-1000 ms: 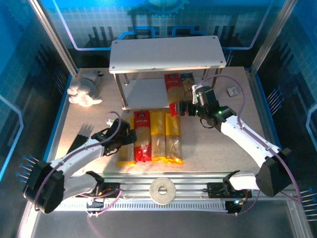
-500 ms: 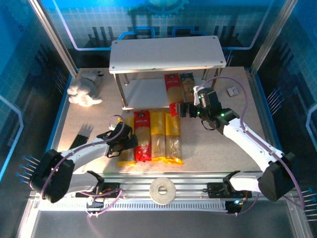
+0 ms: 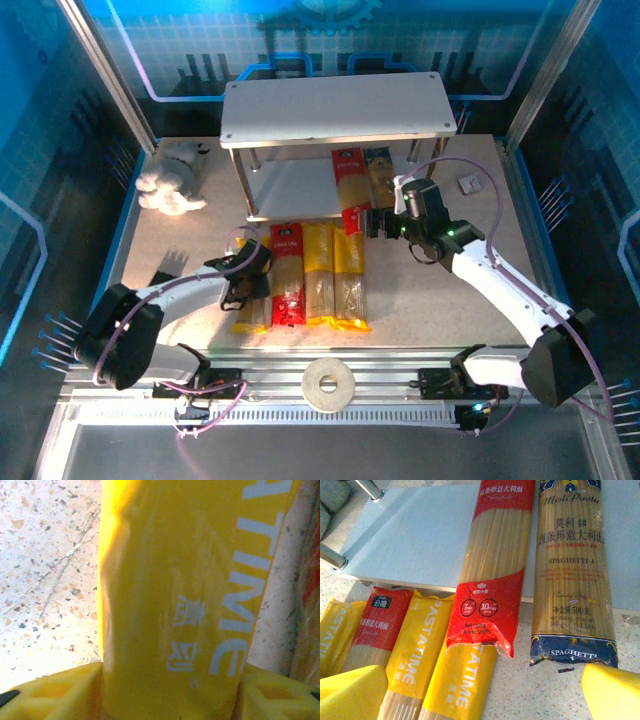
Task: Place and organize the pasta boxes and bags onto the shelf
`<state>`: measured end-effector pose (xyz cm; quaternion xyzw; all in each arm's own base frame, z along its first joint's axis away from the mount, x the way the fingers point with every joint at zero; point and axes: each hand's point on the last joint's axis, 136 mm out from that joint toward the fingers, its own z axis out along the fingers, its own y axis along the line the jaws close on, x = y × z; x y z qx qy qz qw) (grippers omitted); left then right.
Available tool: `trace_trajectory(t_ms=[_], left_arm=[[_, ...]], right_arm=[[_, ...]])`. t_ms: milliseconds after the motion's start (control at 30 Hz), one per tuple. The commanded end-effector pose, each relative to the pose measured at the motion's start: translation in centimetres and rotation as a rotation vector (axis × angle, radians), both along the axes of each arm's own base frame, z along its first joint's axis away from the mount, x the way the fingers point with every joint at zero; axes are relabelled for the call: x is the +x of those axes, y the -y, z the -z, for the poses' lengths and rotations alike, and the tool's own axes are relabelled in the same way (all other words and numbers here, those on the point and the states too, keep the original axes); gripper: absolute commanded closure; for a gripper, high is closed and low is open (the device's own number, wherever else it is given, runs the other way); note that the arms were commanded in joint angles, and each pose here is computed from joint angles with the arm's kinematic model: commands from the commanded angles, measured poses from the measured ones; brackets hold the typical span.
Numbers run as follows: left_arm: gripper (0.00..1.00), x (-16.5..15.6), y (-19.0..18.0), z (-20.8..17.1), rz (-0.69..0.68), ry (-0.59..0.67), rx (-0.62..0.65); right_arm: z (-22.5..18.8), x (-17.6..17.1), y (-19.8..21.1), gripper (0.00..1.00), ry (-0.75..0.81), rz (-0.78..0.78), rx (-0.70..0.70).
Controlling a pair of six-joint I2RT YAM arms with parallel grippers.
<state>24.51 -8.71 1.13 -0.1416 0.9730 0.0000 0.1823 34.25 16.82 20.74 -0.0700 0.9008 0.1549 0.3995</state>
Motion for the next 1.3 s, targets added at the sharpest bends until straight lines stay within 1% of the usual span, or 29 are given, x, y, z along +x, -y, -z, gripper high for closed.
trace_trajectory(t_ms=[0,33,67,167,333,500,633,800,933,1067,1267], left_arm=[[0.57,-1.0,3.5,1.2,0.088,-0.076,-0.160],[0.62,-1.0,3.6,0.9,0.092,-0.076,-0.165],[0.66,-1.0,3.7,0.6,0.097,-0.074,-0.172],[0.71,-1.2,4.1,-0.8,0.114,-0.062,-0.201],[0.73,-2.0,4.2,-4.2,0.138,-0.015,-0.247],[0.74,-3.0,3.2,-8.3,0.147,0.045,-0.243],[0.73,-2.6,3.5,-11.9,0.162,0.131,-0.285],[0.74,0.3,5.7,-15.1,0.198,0.246,-0.360],[0.73,4.0,7.9,-17.6,0.243,0.344,-0.398],[0.73,8.3,9.7,-18.2,0.267,0.403,-0.369],[0.73,14.6,11.7,-18.2,0.263,0.452,-0.322]], right_arm=[[-1.0,0.0,0.2,0.00,0.029,-0.002,0.026],[-1.1,0.0,0.2,0.00,0.031,-0.003,0.027],[-1.1,0.0,0.2,0.00,0.032,-0.002,0.029],[-1.2,-0.1,0.2,0.00,0.034,-0.001,0.032],[-1.6,-0.2,0.7,0.00,0.050,0.013,0.024],[-2.0,-0.2,1.1,0.00,0.063,0.020,0.020],[-1.9,-0.2,1.4,0.00,0.059,0.027,0.017],[-2.1,-0.4,1.1,0.00,0.054,0.010,0.028],[-2.0,-0.8,1.3,0.00,0.041,0.006,0.010],[-2.0,-1.3,1.6,0.00,0.037,0.004,0.000],[-2.0,-1.9,2.2,0.00,0.029,0.009,-0.021]])
